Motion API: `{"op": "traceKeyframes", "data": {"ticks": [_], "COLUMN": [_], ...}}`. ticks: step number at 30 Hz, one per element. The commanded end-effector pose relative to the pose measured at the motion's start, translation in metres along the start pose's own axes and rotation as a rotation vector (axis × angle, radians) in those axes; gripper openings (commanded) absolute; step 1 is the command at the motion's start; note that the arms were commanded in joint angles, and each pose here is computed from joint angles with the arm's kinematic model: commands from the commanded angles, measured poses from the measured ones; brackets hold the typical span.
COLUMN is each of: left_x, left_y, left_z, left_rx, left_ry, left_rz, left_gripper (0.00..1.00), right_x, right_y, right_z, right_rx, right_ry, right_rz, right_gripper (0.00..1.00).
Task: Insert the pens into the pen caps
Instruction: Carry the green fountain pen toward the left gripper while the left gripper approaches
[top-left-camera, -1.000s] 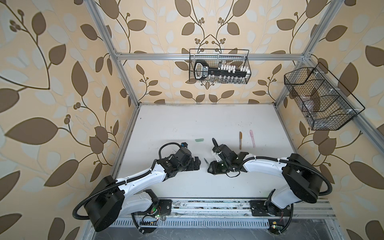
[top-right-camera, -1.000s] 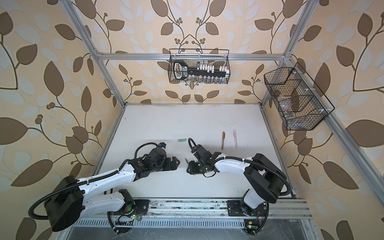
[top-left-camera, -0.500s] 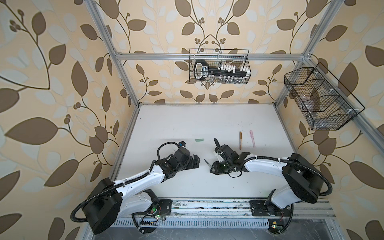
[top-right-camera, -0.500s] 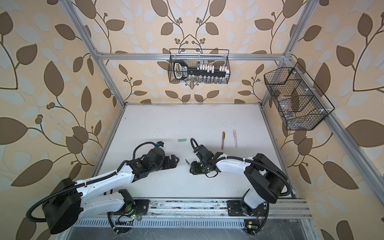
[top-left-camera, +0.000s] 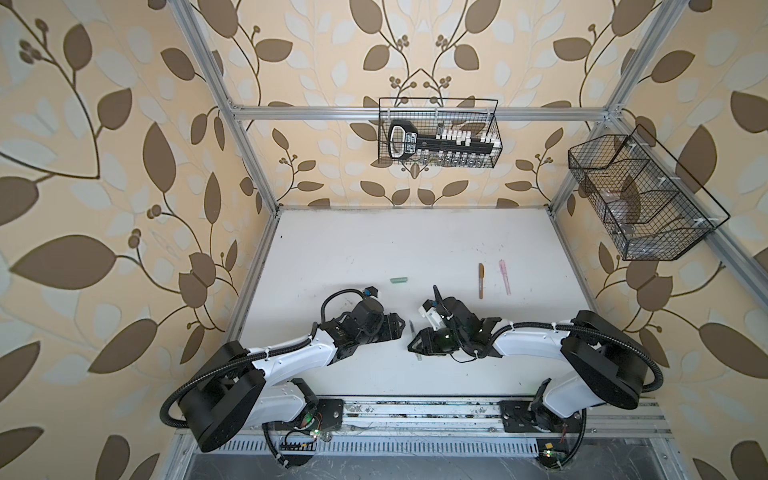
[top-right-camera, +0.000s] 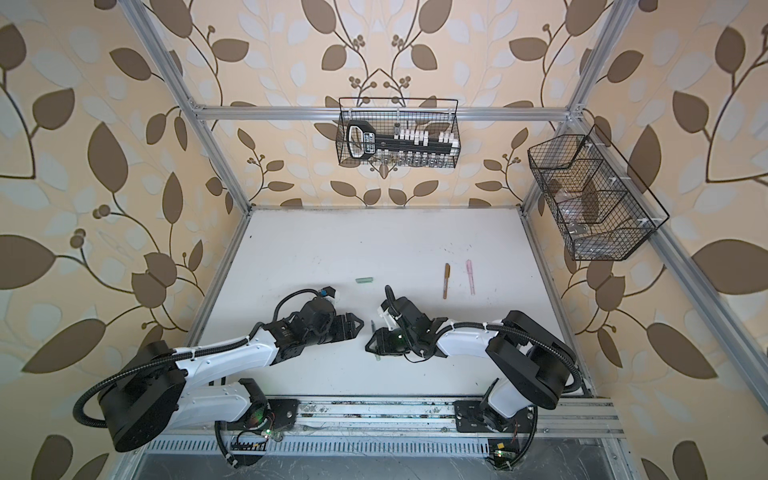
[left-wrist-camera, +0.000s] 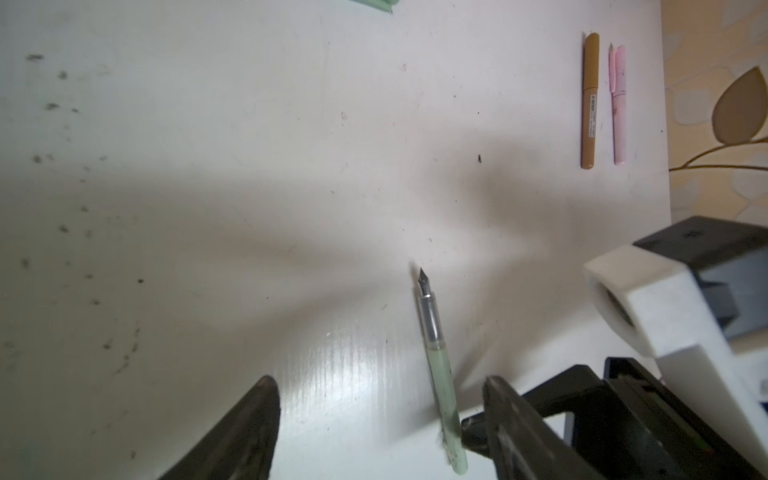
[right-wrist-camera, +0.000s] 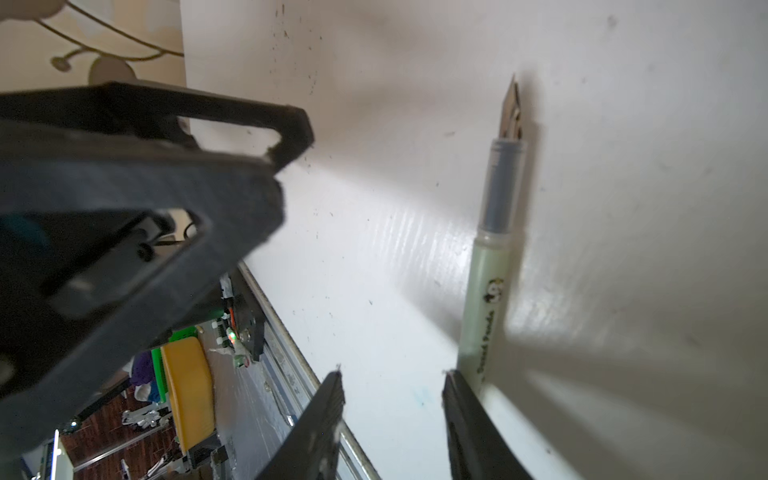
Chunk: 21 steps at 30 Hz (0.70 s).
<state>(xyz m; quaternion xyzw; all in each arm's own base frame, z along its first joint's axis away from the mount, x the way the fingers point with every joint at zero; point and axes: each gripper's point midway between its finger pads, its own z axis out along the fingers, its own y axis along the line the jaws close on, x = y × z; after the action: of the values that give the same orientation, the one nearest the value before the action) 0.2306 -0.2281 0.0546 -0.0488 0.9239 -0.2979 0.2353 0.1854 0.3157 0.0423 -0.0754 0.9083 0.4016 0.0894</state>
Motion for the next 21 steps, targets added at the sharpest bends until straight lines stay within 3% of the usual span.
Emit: {"op": "traceKeyframes", "data": {"ticks": [1, 6, 10, 14, 19, 21], "left_x": [0.004, 0.02, 0.026, 0.018, -0.006, -0.013], "left_y": [-0.018, -0.022, -0.013, 0.0, 0.01, 0.012], "left_z": [0.01, 0.024, 0.024, 0.012, -0.021, -0.033], "left_rx": [0.064, 0.041, 0.007, -0.082, -0.182, -0.206], "left_ry": [0.022, 0.091, 0.109, 0.07, -0.045, -0.077], "left_rz": [-0.002, 0.018, 0.006, 0.014, 0.02, 0.034], "left_gripper": [0.77, 0.74, 0.73, 0.74, 0.83, 0.83], "right_x": [-0.008, -0.019, -0.017, -0.008, 0.008, 0.01], "right_y": [0.011, 0.023, 0.027, 0.0, -0.035, -0.045], "right_z": [0.001, -0.006, -0.015, -0.031, -0.05, -0.053], "right_rx": [-0.068, -0.132, -0.132, 0.027, 0.248, 0.303], "right_ry": [-0.054, -0.155, -0.166, -0.119, -0.023, -0.001], "right_rz": [0.027, 0.025, -0.001, -0.019, -0.089, -0.104], "right_gripper": [0.38, 0.33, 0.33, 0.35, 0.36, 0.28]}}
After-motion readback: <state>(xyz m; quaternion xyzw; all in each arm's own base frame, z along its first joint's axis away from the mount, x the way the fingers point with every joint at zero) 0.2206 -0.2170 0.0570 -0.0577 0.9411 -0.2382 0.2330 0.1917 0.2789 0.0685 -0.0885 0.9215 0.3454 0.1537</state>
